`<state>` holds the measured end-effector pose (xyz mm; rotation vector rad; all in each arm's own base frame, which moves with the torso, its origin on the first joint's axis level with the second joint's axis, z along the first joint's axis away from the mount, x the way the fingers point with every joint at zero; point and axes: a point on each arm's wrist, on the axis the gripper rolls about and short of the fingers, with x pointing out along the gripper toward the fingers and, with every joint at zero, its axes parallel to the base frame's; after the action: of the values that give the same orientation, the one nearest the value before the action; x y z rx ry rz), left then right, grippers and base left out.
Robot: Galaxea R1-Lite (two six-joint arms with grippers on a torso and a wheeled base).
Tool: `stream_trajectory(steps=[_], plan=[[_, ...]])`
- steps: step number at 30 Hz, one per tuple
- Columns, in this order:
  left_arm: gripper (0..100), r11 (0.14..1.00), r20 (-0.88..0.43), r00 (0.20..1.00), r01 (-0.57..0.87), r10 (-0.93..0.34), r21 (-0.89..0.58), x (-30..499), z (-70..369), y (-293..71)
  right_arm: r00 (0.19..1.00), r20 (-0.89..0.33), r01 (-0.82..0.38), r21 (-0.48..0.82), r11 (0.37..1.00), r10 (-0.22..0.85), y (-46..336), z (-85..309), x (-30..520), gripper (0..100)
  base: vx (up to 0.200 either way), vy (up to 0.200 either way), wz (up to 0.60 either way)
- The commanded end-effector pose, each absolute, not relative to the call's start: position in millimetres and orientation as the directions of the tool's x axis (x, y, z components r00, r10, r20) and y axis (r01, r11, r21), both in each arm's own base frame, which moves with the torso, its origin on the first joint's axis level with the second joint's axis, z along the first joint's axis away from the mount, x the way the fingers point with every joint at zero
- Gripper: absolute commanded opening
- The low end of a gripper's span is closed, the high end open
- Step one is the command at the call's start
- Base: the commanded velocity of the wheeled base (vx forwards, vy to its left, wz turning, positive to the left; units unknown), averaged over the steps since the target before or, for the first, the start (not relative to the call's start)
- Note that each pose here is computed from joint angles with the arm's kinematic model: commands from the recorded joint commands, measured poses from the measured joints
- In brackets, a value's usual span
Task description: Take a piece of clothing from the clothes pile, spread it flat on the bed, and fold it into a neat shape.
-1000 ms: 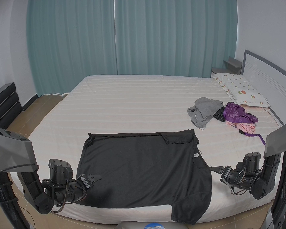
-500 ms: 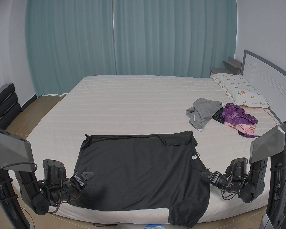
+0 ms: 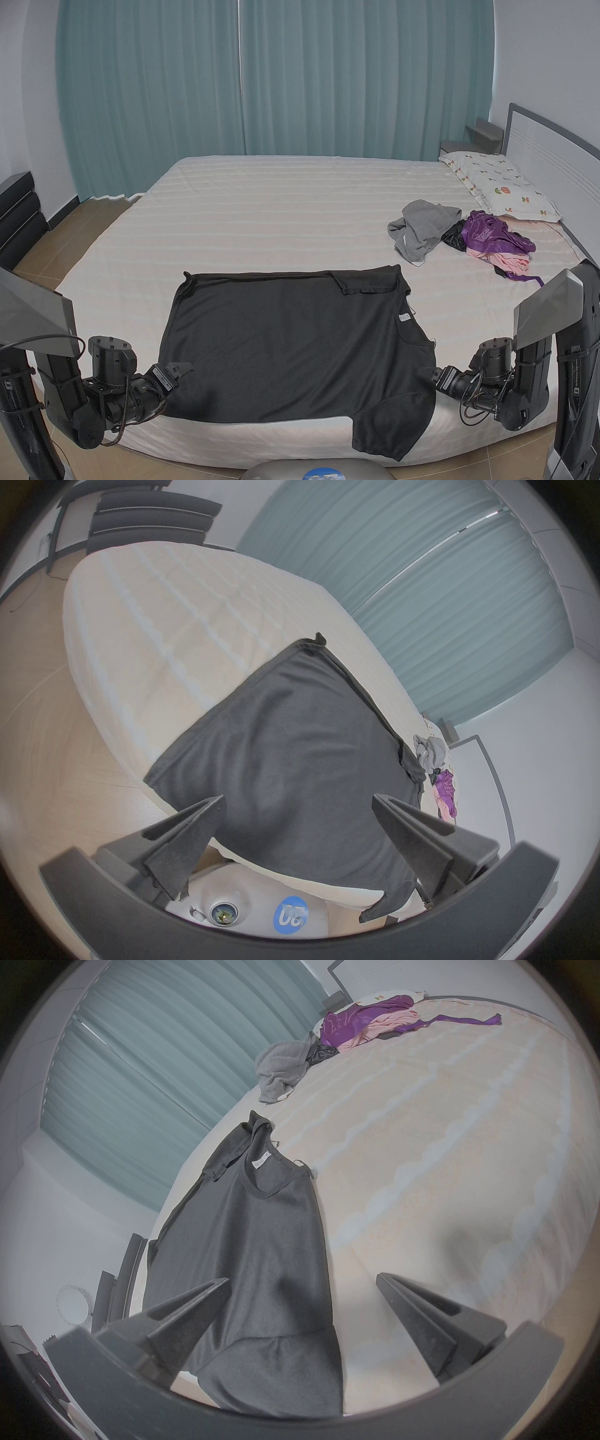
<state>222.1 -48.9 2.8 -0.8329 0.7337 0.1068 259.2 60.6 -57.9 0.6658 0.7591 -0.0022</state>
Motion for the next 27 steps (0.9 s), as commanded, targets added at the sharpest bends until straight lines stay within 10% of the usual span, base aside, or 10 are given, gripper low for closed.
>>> stream_trajectory(steps=[1, 10, 11, 27], plan=[[100, 0.678, -0.637, 0.751, -0.378, -0.173, -0.631, 224, 0, -45, 0.732, -0.642, 0.238, 0.555, 0.797, 0.228, 61, -66, 261, 100, 0.0, 0.0, 0.0], [100, 0.7, -0.654, 0.741, -0.386, -0.154, -0.601, 227, -6, -41, 0.767, -0.597, 0.205, 0.574, 0.793, 0.234, 64, -71, 274, 100, 0.0, 0.0, 0.0], [100, 0.698, -0.653, 0.742, -0.387, -0.152, -0.602, 227, -6, -40, 0.765, -0.602, 0.209, 0.567, 0.797, 0.227, 64, -72, 274, 0, 0.0, 0.0, 0.0], [100, 0.715, -0.657, 0.741, -0.382, -0.143, -0.586, 227, -7, -38, 0.74, -0.64, 0.246, 0.545, 0.802, 0.208, 57, -60, 253, 0, 0.0, 0.0, 0.0]])
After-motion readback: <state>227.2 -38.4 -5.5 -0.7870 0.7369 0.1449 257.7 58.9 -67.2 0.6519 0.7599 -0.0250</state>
